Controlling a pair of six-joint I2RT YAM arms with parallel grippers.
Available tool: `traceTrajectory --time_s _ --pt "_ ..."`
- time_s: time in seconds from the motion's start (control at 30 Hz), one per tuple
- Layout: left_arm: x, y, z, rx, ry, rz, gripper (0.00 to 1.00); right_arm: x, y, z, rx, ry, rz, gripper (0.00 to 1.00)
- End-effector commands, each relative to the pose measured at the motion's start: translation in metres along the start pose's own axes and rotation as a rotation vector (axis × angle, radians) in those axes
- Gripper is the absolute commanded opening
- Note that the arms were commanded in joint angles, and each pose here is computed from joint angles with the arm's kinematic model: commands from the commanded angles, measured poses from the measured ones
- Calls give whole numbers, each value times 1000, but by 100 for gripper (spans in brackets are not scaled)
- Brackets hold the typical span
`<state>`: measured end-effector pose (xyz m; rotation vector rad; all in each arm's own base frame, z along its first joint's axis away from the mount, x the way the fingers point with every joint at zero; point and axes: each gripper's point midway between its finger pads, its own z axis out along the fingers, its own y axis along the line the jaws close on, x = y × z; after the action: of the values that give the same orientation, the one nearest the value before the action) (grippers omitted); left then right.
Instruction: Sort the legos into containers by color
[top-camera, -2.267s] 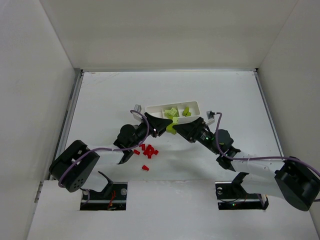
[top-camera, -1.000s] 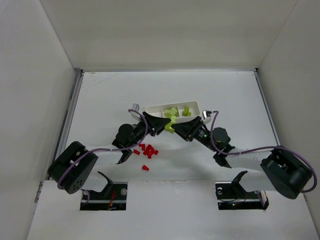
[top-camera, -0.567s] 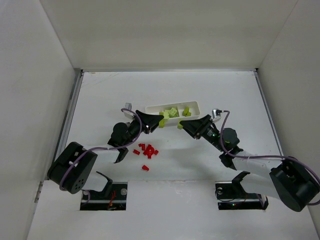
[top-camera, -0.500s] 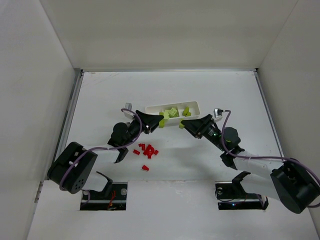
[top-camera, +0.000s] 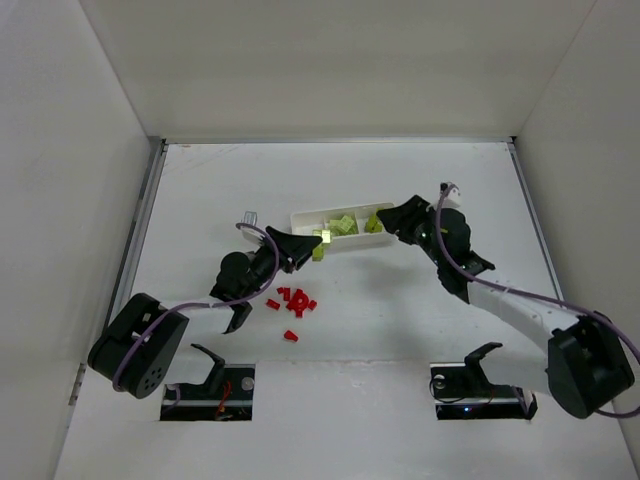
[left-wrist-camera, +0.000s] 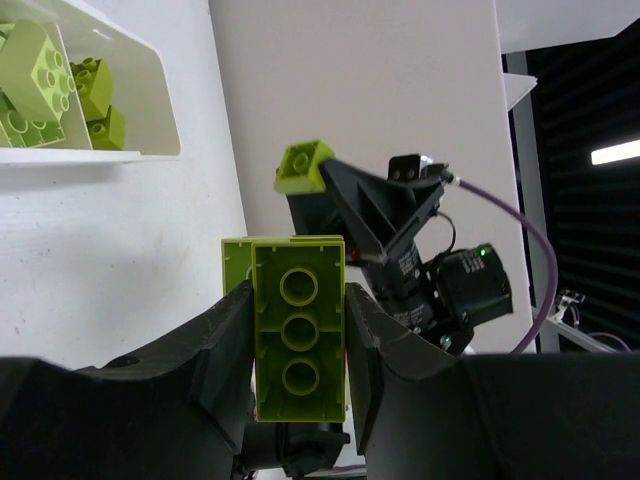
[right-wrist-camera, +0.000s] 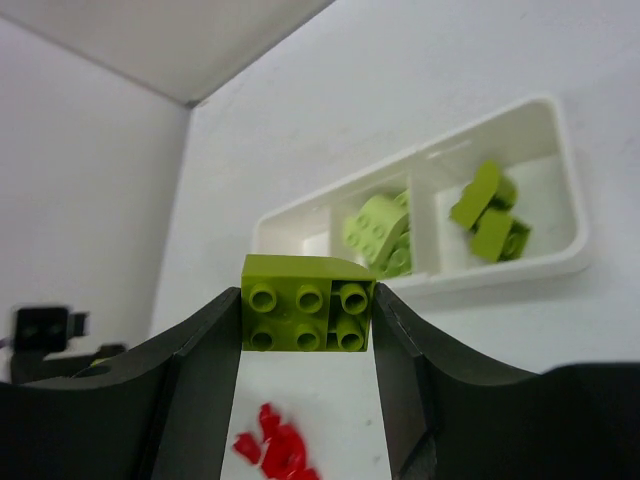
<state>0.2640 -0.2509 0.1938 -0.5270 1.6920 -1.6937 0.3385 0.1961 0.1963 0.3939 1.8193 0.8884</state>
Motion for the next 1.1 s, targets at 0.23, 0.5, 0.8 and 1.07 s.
traceTrajectory --time_s 0.23,0.5,0.8,1.07 --pt "2 -54 -2 210 -19 85 22 2 -43 65 217 33 -217 50" --pt "6 -61 1 216 3 -5 22 -19 -43 64 245 -56 -228 79" --pt "8 -61 14 188 52 -167 22 -12 41 -13 -119 -72 -327 62" --pt "24 -76 17 198 193 -303 22 46 120 -98 -539 38 -549 75"
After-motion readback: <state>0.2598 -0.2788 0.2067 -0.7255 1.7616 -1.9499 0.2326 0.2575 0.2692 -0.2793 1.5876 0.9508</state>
